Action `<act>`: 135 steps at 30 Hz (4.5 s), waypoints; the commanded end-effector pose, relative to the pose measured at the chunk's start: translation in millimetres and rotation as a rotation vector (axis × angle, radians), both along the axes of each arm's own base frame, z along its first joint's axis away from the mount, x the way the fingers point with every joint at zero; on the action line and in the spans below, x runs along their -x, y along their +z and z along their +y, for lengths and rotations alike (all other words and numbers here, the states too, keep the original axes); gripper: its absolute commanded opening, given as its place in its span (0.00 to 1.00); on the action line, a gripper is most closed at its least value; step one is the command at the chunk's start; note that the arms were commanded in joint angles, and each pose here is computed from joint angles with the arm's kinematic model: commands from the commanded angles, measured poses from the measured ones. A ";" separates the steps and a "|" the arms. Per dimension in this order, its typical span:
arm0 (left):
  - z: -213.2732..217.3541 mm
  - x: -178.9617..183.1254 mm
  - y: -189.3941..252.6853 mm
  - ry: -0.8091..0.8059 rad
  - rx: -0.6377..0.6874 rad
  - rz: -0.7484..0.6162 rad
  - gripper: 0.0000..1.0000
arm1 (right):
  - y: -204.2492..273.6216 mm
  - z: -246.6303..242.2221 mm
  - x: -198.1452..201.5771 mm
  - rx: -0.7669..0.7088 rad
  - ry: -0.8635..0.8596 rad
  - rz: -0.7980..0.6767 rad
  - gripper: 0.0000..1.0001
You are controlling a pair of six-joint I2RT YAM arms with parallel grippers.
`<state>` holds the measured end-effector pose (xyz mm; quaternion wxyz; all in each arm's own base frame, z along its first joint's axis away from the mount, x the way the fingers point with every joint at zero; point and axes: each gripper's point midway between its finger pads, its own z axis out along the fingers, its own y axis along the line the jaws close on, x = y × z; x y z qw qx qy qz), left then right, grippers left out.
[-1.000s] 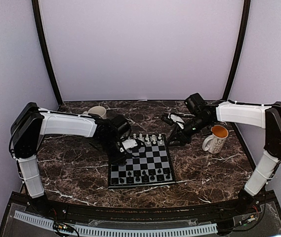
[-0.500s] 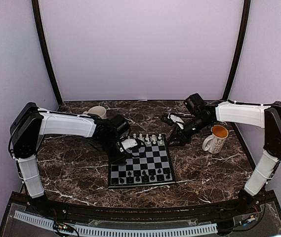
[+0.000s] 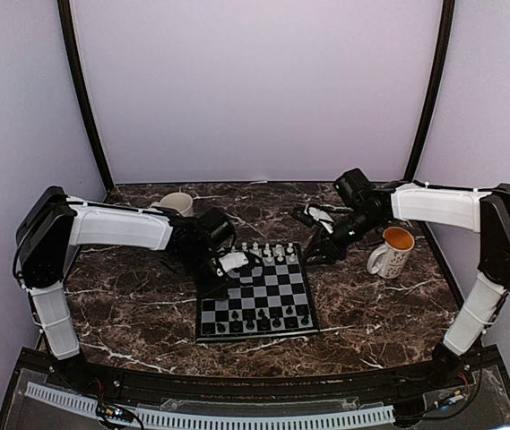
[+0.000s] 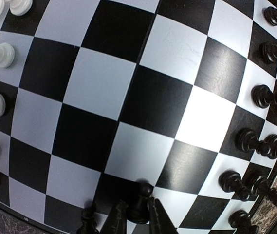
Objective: Set up the chess pieces on the board
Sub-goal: Pick up the pawn from the chessboard, then pass from the left arm to the right, then place the pawn at g8.
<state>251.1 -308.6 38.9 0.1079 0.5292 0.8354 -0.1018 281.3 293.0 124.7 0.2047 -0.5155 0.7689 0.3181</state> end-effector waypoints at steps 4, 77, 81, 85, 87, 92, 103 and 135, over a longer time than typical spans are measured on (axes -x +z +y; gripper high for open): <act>-17.6 1.3 43.9 0.061 0.246 -0.085 0.12 | 32.7 12.2 -5.9 -0.075 -0.011 0.009 0.35; -67.0 17.9 75.4 0.102 0.819 -0.235 0.18 | -13.5 130.0 61.6 -0.131 0.070 0.702 0.28; -67.1 17.4 76.0 0.103 0.821 -0.238 0.18 | -13.5 131.8 64.4 -0.136 0.078 0.717 0.22; -66.6 16.8 74.8 0.107 0.815 -0.243 0.26 | -13.7 131.8 64.2 -0.139 0.079 0.718 0.14; -64.9 15.4 72.8 0.115 0.803 -0.250 0.32 | -12.9 132.0 64.3 -0.140 0.081 0.713 0.13; -58.0 16.6 73.5 0.112 0.764 -0.266 0.47 | -15.3 129.7 56.7 -0.102 0.067 0.631 0.12; -8.5 23.9 105.7 0.256 0.713 -0.327 0.52 | -15.7 120.6 23.1 0.039 0.037 0.326 0.11; 136.0 -3.1 192.3 0.884 0.728 -0.707 0.54 | -67.3 191.5 106.6 0.283 0.309 0.191 0.11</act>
